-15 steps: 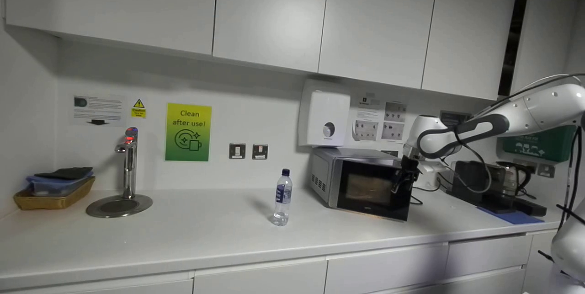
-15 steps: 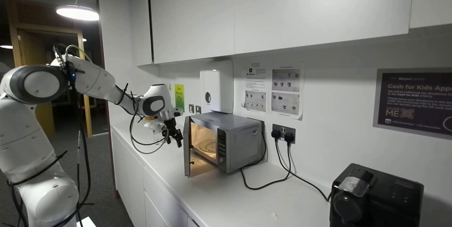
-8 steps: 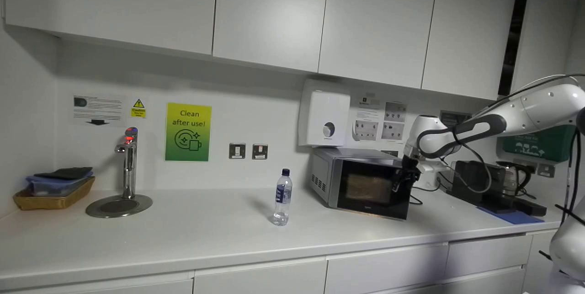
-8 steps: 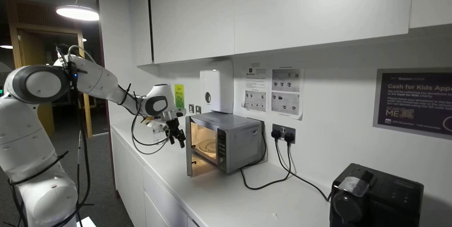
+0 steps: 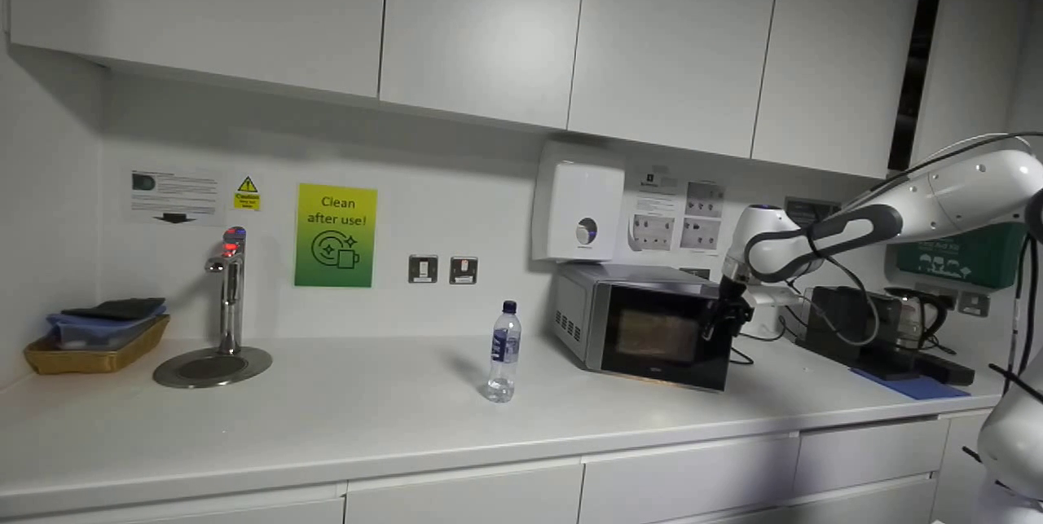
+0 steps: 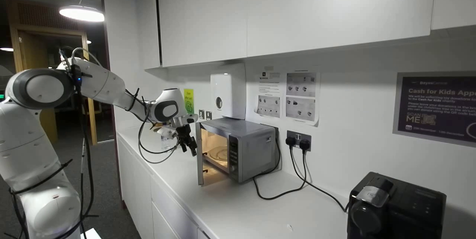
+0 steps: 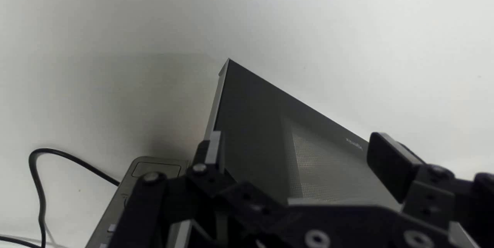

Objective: Close the microwave door

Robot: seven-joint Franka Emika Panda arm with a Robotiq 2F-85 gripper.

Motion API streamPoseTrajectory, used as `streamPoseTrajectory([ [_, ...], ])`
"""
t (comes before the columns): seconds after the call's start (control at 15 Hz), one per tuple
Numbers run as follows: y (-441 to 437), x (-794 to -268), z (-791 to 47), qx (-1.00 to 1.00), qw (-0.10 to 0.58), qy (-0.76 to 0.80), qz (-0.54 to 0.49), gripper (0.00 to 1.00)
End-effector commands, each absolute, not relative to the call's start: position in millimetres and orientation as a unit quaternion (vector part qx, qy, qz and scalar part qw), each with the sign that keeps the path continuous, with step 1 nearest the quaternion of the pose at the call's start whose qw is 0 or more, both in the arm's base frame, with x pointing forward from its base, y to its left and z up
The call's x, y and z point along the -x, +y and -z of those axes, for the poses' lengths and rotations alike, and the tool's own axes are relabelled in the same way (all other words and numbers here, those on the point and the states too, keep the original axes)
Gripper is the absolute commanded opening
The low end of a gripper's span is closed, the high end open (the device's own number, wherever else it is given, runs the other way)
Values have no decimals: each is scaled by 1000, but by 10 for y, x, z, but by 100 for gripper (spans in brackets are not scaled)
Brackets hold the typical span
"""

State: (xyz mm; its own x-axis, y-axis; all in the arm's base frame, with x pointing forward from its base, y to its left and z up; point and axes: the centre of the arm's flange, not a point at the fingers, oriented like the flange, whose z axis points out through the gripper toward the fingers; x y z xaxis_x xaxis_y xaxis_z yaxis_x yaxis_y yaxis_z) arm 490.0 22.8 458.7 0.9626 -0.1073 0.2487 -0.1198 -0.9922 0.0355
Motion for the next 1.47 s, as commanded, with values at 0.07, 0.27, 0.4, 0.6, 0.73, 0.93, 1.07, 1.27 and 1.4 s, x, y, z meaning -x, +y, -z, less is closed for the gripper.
streamPoseTrajectory([
  [0.07,179,-5082,-4622,-985,32,-104,-133,100],
  [0.27,146,-5145,-4624,-982,30,-135,-133,100],
  [0.4,116,-5190,-4633,-978,29,-155,-133,100],
  [0.6,74,-5243,-4651,-974,29,-180,-135,100],
  [0.73,48,-5281,-4672,-971,29,-191,-137,100],
  [0.93,12,-5317,-4698,-968,29,-205,-140,100],
  [1.07,-13,-5342,-4712,-967,30,-209,-142,100],
  [1.27,-39,-5371,-4713,-967,33,-211,-142,100],
  [1.4,-53,-5387,-4714,-967,35,-209,-142,100],
])
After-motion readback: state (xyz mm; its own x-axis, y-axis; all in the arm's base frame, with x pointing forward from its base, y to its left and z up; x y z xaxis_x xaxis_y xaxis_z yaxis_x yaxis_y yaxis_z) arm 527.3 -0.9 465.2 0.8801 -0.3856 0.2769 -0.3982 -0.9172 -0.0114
